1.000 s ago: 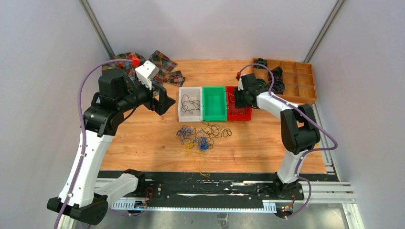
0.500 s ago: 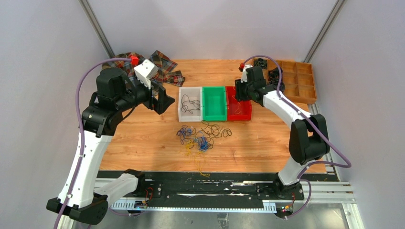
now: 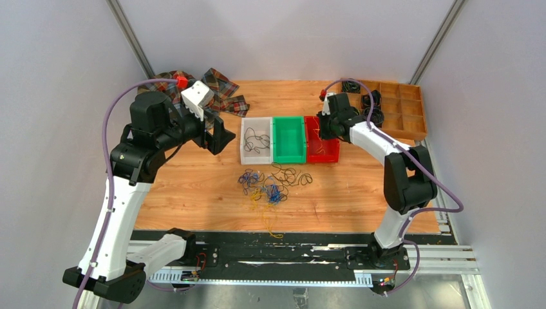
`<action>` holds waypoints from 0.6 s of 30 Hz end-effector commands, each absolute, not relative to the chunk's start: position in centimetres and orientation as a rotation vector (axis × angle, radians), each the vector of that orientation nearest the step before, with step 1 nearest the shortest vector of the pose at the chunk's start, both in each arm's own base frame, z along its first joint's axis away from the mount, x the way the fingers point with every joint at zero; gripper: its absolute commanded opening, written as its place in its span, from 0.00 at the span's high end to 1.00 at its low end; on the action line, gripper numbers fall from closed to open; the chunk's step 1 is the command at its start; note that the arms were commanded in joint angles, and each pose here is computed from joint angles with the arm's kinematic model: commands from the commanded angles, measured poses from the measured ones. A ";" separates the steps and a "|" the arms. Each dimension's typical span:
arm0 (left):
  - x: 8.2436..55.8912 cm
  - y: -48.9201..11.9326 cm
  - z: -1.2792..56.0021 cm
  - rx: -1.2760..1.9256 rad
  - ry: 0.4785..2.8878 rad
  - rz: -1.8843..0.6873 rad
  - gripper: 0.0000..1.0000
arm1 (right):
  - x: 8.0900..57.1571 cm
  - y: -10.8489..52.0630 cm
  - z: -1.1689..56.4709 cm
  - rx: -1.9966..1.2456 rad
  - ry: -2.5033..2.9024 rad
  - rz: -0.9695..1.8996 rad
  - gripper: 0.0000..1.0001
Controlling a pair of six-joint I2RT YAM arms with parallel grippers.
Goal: Untangle the cables
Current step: Place the cable in the bin.
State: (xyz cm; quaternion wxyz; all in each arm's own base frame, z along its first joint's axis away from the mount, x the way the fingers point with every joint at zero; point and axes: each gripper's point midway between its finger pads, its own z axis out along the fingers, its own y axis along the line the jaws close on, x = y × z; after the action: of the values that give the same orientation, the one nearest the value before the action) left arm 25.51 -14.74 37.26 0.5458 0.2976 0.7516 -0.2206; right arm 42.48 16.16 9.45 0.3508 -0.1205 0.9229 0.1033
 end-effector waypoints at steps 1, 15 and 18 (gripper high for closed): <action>25.5 -14.7 38.1 0.720 1.757 -0.509 0.02 | 41.1 16.0 8.6 -0.268 2.394 0.295 0.99; 25.4 -14.8 38.6 0.723 1.744 -0.509 0.02 | 43.7 14.7 20.0 -0.168 2.102 0.242 0.37; 25.4 -14.8 38.8 0.723 1.739 -0.510 0.02 | 46.3 14.4 20.5 -0.193 2.105 0.157 0.36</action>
State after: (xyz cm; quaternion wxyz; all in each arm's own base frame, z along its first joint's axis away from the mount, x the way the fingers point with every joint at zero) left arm 25.63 -14.76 37.36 0.5460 0.2990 0.7512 -0.2195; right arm 42.95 15.57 19.46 0.4730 -0.0778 0.8695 0.1189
